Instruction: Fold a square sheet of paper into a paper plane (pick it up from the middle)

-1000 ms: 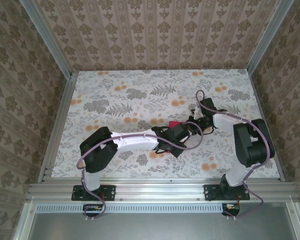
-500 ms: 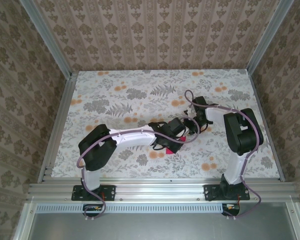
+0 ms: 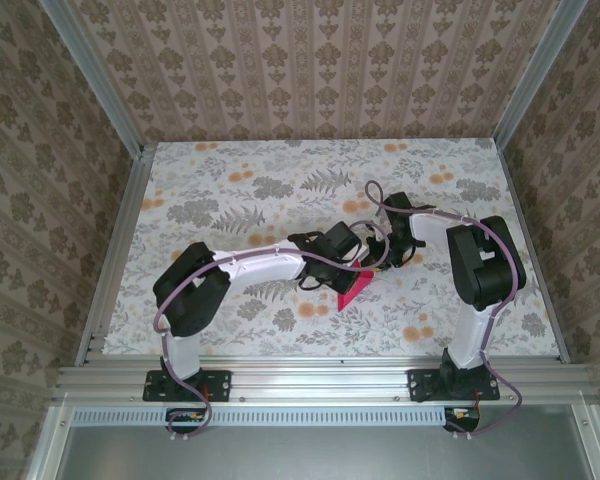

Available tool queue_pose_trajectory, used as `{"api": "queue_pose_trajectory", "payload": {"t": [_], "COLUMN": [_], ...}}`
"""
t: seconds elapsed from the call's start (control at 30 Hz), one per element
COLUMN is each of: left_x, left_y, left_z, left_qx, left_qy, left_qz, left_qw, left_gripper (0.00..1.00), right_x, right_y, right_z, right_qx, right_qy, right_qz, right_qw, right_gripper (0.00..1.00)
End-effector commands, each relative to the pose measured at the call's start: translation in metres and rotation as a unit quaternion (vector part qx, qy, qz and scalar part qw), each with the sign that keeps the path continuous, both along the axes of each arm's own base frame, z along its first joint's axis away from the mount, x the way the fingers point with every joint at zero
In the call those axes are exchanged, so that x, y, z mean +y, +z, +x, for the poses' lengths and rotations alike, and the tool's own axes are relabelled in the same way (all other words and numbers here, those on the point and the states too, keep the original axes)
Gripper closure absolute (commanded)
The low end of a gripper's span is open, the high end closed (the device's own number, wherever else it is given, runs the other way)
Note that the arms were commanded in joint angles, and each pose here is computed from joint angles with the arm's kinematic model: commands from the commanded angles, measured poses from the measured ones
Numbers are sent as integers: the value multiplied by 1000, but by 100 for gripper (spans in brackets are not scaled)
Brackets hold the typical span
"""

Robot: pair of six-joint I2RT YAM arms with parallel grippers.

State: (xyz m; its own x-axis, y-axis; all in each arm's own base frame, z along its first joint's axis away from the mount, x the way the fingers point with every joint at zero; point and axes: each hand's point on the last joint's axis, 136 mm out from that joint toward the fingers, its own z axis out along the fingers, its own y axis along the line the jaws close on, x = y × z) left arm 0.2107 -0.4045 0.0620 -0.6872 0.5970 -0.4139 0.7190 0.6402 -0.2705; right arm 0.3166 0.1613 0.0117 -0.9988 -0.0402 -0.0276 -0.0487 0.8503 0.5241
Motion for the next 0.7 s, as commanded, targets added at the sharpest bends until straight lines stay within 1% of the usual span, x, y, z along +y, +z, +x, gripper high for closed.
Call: {"api": "queue_pose_trajectory", "payload": {"t": [0.0, 0.47, 0.67], "left_x": [0, 8, 8], "left_y": [-4, -20, -22], "left_z": [4, 9, 13], "left_qx": [-1, 8, 7], "left_qy": [-9, 13, 20], "left_qz": [9, 23, 18], "left_qw": [1000, 1000, 1000], "left_gripper": [100, 100, 100], "right_x": [-5, -2, -2], "right_y": [-11, -8, -9], "right_z": [-10, -9, -11], "right_qx": [27, 27, 30], "right_qy": [8, -5, -5], "right_qz": [-24, -14, -12], "right_qw": [999, 1000, 999], "right_gripper": [89, 87, 87]}}
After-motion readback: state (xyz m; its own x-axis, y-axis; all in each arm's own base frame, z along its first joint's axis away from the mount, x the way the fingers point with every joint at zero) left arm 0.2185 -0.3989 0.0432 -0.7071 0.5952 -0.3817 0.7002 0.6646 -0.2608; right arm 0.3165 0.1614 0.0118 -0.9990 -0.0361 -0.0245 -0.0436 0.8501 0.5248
